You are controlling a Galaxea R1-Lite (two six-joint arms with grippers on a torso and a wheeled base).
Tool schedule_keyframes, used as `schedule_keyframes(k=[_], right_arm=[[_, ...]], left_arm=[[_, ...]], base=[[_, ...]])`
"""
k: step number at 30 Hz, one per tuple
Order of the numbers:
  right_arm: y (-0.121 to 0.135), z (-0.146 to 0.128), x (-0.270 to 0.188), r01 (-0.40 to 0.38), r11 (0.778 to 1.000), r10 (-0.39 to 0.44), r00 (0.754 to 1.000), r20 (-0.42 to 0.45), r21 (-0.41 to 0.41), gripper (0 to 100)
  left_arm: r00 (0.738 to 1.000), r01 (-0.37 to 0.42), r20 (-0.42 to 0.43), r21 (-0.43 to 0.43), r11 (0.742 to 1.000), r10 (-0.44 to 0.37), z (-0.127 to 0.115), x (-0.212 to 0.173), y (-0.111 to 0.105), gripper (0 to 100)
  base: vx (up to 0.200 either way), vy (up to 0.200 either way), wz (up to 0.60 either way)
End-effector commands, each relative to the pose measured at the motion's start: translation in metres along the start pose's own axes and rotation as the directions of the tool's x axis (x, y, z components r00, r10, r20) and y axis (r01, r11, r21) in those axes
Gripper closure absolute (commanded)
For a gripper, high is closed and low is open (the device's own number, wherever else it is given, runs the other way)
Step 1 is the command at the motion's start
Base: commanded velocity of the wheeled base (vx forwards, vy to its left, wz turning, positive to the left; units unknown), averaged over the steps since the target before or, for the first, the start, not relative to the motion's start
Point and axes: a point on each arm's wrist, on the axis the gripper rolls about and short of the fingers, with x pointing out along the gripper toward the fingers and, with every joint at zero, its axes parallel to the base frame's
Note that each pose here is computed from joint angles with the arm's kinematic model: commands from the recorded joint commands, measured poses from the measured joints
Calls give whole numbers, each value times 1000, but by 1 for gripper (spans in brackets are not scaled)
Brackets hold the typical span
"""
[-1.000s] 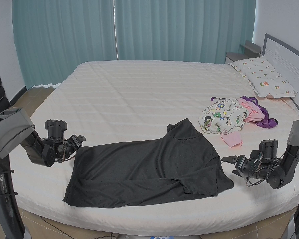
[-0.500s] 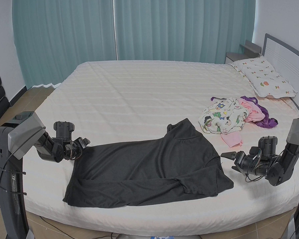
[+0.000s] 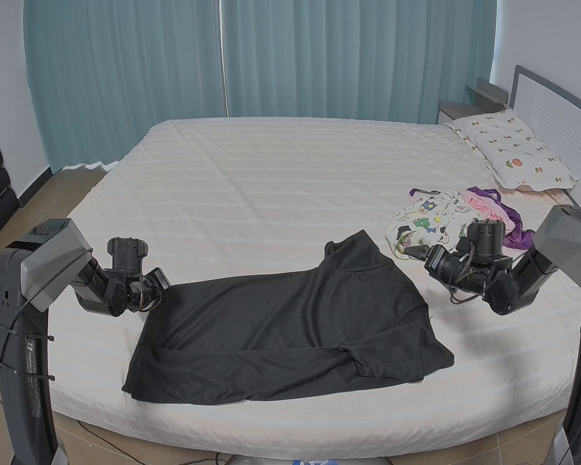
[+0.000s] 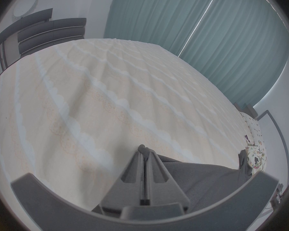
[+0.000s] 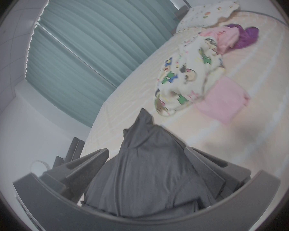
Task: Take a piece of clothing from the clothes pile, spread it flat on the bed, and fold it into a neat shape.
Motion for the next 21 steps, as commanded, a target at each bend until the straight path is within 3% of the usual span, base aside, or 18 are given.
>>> schedule_keyframes(k=[1, 4, 13, 21], right_arm=[[6, -29, 70, 89, 986, -96, 995, -42, -139, 0], [13, -30, 86, 89, 980, -100, 993, -56, -181, 0], [17, -20, 111, 115, 972, -118, 993, -1, -205, 0], [11, -19, 127, 132, 971, -137, 990, -13, -202, 0]], left_arm=[[999, 25, 34, -3, 1000, -25, 10, -20, -13, 100], [999, 35, 37, 2, 999, -35, 10, -25, -18, 100], [998, 14, 61, 6, 1000, -14, 8, -32, -25, 100], [998, 8, 56, 6, 1000, -8, 6, -33, -24, 100]], base=[[0, 0, 0], [0, 0, 0], [0, 0, 0], [0, 0, 0]])
